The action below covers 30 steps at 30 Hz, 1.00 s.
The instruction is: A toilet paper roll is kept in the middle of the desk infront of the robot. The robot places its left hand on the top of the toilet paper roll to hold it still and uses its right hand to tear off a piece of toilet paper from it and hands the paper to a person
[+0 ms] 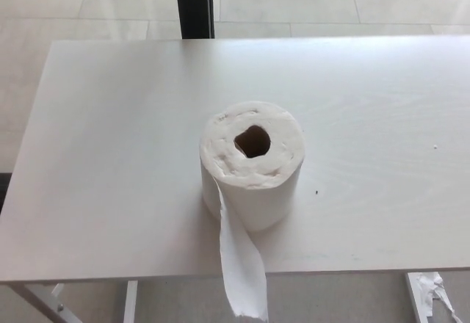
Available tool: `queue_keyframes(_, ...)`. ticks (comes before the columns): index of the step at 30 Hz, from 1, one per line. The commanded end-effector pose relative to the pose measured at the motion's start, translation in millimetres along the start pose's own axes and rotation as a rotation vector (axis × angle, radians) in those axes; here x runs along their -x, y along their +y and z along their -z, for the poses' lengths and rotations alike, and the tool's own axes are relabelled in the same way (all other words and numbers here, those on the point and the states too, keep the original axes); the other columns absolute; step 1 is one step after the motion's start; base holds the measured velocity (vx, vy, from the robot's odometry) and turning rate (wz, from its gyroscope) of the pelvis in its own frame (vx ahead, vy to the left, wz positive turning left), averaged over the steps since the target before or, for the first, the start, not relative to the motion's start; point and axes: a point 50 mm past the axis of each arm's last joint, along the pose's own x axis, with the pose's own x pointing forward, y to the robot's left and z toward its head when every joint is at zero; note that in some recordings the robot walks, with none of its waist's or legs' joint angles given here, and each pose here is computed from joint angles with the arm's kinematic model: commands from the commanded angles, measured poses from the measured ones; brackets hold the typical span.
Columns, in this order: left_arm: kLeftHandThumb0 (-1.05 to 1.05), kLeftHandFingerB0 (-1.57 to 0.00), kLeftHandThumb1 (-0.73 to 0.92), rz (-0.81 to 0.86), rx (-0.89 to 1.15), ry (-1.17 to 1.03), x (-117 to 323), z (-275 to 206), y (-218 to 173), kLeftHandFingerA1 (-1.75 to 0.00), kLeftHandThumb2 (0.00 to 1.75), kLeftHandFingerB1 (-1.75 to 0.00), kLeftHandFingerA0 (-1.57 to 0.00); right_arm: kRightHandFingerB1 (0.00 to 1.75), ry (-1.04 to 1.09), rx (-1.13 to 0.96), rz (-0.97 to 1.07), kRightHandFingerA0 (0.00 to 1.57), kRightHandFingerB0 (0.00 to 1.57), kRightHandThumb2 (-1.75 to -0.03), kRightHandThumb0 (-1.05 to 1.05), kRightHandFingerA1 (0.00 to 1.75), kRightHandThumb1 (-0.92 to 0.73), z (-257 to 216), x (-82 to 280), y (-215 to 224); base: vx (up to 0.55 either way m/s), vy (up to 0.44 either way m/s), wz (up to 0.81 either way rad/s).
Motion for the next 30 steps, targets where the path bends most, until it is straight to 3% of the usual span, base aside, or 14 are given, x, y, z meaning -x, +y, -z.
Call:
queue_keyframes(1,-0.72,0.0,0.67,-0.185,0.221,-0.246,19.1,13.8,18.4,-0.51,1.0,-0.29,0.0,0.51,-0.003,-0.121,0.083,0.59,0.32,-1.0,-0.78,0.67,-0.65,11.7,21.3,-13.9,0.0,0.0,0.0)
queue_keyframes(30,-0.72,0.0,0.67,-0.161,0.216,-0.331,33.8,17.5,19.9,-0.51,1.0,-0.29,0.0,0.51,0.005,-0.141,0.102,0.59,0.32,-1.0,-0.78,0.67,-0.65,29.6,49.4,-33.7,0.0,0.0,0.0)
